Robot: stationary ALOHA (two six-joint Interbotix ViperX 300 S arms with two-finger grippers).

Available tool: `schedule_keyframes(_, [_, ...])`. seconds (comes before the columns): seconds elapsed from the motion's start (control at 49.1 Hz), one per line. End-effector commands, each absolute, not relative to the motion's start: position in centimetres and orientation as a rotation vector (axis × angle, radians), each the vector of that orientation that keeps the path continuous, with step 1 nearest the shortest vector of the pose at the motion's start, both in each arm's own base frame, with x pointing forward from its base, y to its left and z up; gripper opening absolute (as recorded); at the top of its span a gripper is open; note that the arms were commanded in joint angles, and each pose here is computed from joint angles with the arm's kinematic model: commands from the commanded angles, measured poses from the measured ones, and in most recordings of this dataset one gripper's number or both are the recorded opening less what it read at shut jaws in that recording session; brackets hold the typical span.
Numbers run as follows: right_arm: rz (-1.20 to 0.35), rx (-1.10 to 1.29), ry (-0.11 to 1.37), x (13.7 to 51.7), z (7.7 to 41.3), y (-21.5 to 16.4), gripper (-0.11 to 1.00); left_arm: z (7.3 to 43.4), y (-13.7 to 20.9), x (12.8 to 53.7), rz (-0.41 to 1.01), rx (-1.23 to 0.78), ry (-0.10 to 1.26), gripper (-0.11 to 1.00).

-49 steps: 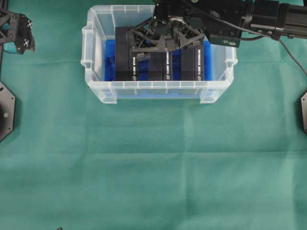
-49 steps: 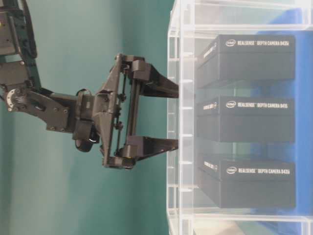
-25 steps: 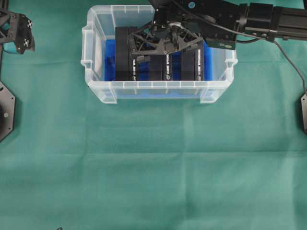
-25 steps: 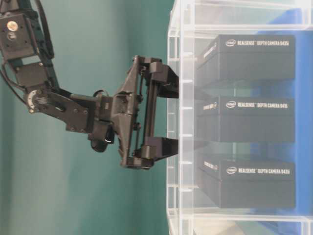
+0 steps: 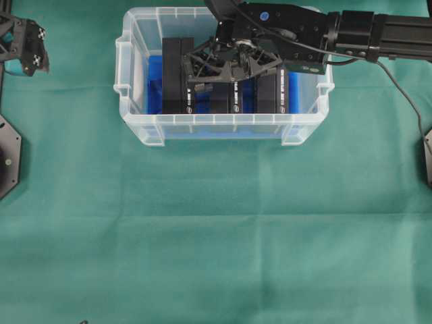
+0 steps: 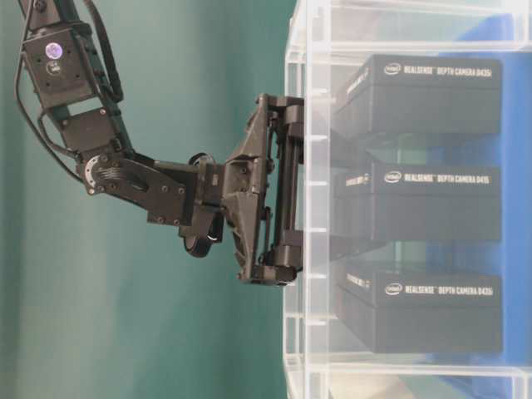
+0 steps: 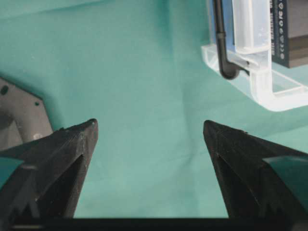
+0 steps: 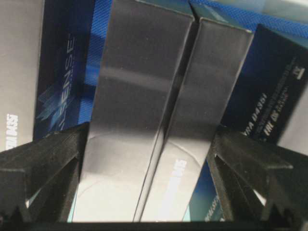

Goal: Take out the box from the case.
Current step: 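Lower the right gripper around the middle box and close on it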

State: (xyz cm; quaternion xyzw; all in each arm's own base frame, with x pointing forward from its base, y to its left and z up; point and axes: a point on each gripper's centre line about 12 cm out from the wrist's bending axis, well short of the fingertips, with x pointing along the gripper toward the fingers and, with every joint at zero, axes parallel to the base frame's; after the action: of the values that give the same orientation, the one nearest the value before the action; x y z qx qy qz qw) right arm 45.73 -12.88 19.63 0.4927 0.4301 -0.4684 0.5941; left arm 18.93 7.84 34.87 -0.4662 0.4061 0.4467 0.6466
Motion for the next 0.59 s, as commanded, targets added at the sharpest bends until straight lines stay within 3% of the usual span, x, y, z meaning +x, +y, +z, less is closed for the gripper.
schedule_keyframes(0.0, [-1.078,1.161,0.959,45.78,20.7,-13.07,0.95,35.36,7.91,18.83,1.013,-1.063,0.903,0.9])
schedule_keyframes(0.265, [-1.084,1.17,0.958,45.74,20.55,-12.97,0.93,35.32,7.92,18.84,1.012,-1.062,0.904,0.9])
schedule_keyframes(0.407, [-1.117,1.198,0.956,45.59,20.64,-12.92,0.7,35.31,7.93,18.82,1.014,-1.061,0.905,0.9])
schedule_keyframes(0.57, [-1.126,1.193,0.967,45.49,20.65,-12.72,0.7,35.32,7.92,18.84,1.013,-1.063,0.903,0.9])
